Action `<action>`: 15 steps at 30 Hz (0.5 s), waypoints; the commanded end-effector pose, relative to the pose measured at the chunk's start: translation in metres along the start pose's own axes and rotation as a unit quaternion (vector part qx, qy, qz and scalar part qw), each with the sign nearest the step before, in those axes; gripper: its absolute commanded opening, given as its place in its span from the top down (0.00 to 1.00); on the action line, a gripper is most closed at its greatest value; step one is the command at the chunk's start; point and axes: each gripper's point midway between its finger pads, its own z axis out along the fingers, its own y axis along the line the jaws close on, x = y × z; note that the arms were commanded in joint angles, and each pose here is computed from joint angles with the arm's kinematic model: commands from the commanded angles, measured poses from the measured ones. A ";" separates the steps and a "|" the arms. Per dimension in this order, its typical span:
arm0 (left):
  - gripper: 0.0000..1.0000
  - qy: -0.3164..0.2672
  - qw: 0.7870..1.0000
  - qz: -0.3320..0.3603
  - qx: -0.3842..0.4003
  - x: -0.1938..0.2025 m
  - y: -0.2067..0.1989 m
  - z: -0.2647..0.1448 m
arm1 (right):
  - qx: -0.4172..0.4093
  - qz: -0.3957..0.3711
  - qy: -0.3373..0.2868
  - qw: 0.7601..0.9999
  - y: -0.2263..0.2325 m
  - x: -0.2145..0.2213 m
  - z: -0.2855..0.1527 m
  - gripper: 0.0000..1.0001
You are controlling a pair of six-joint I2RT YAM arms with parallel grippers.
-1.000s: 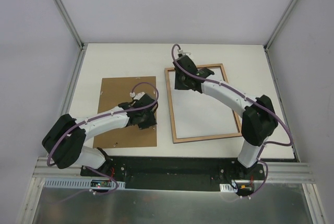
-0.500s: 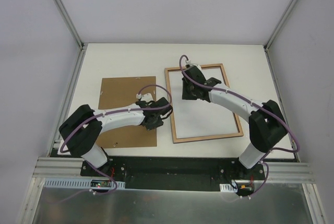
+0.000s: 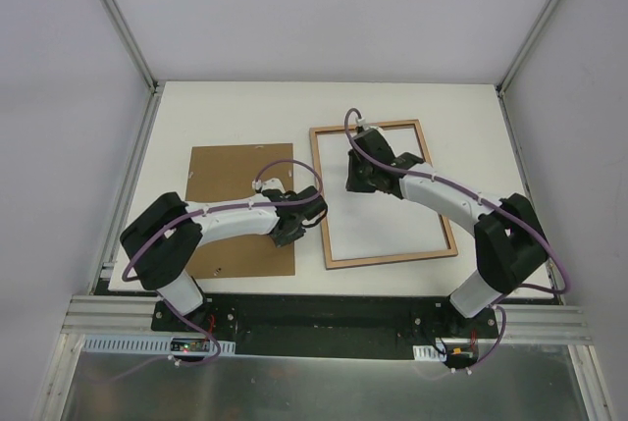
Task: Put the photo into the frame
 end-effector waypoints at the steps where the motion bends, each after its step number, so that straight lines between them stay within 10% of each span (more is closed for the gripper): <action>1: 0.75 -0.012 1.000 -0.005 -0.018 -0.002 0.001 0.001 | -0.024 0.010 -0.034 0.999 0.006 -0.017 -0.018 0.75; 15: 0.82 0.003 1.000 -0.005 -0.013 0.002 -0.008 0.000 | -0.022 0.012 -0.034 0.999 0.002 -0.013 -0.019 0.75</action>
